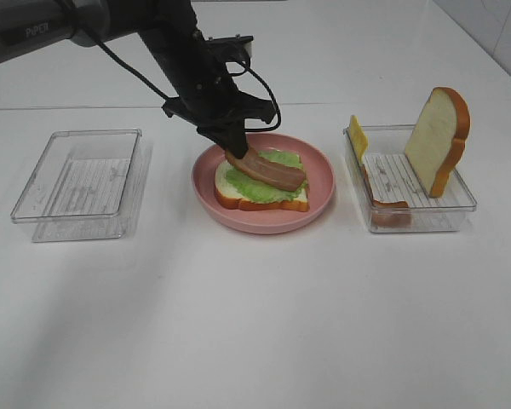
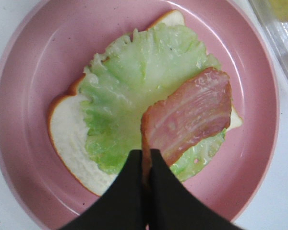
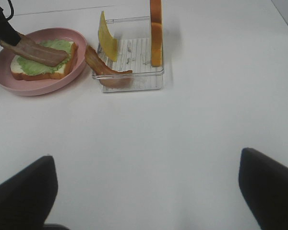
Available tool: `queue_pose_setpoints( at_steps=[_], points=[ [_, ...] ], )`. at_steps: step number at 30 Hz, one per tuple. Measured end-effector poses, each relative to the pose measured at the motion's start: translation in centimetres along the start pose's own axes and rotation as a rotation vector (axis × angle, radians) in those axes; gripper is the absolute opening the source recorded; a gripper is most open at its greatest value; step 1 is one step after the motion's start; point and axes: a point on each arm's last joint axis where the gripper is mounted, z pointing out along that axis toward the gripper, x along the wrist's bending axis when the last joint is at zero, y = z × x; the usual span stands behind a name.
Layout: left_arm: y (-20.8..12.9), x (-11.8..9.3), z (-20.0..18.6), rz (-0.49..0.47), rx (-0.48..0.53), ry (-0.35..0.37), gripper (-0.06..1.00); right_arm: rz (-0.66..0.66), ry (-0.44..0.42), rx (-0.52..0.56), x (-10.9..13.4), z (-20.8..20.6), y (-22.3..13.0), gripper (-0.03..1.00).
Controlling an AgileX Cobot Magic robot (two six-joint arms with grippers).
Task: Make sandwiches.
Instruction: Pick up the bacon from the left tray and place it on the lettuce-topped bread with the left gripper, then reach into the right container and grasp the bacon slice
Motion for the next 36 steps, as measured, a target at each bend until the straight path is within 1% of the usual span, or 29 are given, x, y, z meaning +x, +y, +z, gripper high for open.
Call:
queue_pose_setpoints(
  at_steps=[5, 8, 9, 10, 11, 12, 13, 14, 15, 16, 18, 21, 23, 24, 26, 29, 30, 31, 32, 33, 34, 35, 36],
  points=[
    [0.0, 0.0, 0.0, 0.002, -0.004, 0.005, 0.0, 0.0, 0.0, 0.0, 0.0, 0.0, 0.0, 0.96],
    [0.1, 0.0, 0.0, 0.002, -0.006, 0.005, 0.03, 0.0, 0.0, 0.0, 0.0, 0.0, 0.0, 0.96],
    [0.1, 0.1, 0.0, 0.002, -0.009, 0.006, 0.13, 0.0, 0.0, 0.0, 0.0, 0.0, 0.0, 0.96],
    [0.1, 0.1, 0.0, 0.002, -0.009, 0.006, 0.13, 0.0, 0.0, 0.0, 0.0, 0.0, 0.0, 0.96],
    [0.1, 0.1, 0.0, 0.002, -0.013, 0.006, 0.29, 0.0, 0.0, 0.0, 0.0, 0.0, 0.0, 0.96],
    [0.2, 0.1, 0.0, 0.0, -0.018, 0.01, 0.41, 0.0, 0.0, 0.0, 0.0, 0.0, 0.0, 0.96],
    [0.2, 0.1, 0.0, 0.0, -0.018, 0.01, 0.41, 0.0, 0.0, 0.0, 0.0, 0.0, 0.0, 0.96],
    [0.2, 0.1, 0.0, -0.001, -0.02, 0.011, 0.65, 0.0, 0.0, 0.0, 0.0, 0.0, 0.0, 0.96],
    [0.2, 0.1, -0.2, -0.008, -0.024, 0.014, 0.86, 0.0, 0.0, 0.0, 0.0, 0.0, 0.0, 0.96],
    [0.2, 0.1, -0.2, -0.008, -0.024, 0.014, 0.86, 0.0, 0.0, 0.0, 0.0, 0.0, 0.0, 0.96],
    [0.4, -0.1, -1.1, 0.0, -0.037, 0.023, 0.96, 0.0, 0.0, 0.0, 0.0, 0.0, 0.0, 0.96],
    [0.5, -0.3, -1.7, 0.005, -0.042, 0.026, 0.97, 0.0, 0.0, 0.0, 0.0, 0.0, 0.0, 0.96],
    [0.7, -0.7, -3.5, 0.023, -0.058, 0.039, 0.99, 0.0, 0.0, 0.0, 0.0, 0.0, 0.0, 0.96],
    [0.7, -0.7, -3.5, 0.023, -0.058, 0.039, 0.99, 0.0, 0.0, 0.0, 0.0, 0.0, 0.0, 0.96],
    [0.6, -0.8, -6.2, 0.061, -0.039, 0.095, 0.99, 0.0, 0.0, 0.0, 0.0, 0.0, 0.0, 0.96],
    [0.5, -0.6, -6.7, 0.062, -0.033, 0.114, 0.99, 0.0, 0.0, 0.0, 0.0, 0.0, 0.0, 0.96],
    [0.5, 0.5, -8.1, 0.048, -0.036, 0.174, 0.99, 0.0, 0.0, 0.0, 0.0, 0.0, 0.0, 0.96],
    [0.5, 1.0, -8.6, 0.042, -0.041, 0.205, 0.99, 0.0, 0.0, 0.0, 0.0, 0.0, 0.0, 0.96],
    [0.5, 1.0, -8.6, 0.042, -0.041, 0.205, 0.99, 0.0, 0.0, 0.0, 0.0, 0.0, 0.0, 0.96],
    [0.6, 2.8, -10.0, 0.011, -0.06, 0.262, 0.99, 0.0, 0.0, 0.0, 0.0, 0.0, 0.0, 0.96],
    [0.5, 4.7, -11.5, -0.022, -0.081, 0.301, 0.99, 0.0, 0.0, 0.0, 0.0, 0.0, 0.0, 0.96],
    [0.5, 4.7, -11.5, -0.022, -0.081, 0.301, 0.99, 0.0, 0.0, 0.0, 0.0, 0.0, 0.0, 0.96],
    [0.4, 5.6, -12.3, -0.043, -0.091, 0.312, 0.99, 0.0, 0.0, 0.0, 0.0, 0.0, 0.0, 0.96]
  ],
)
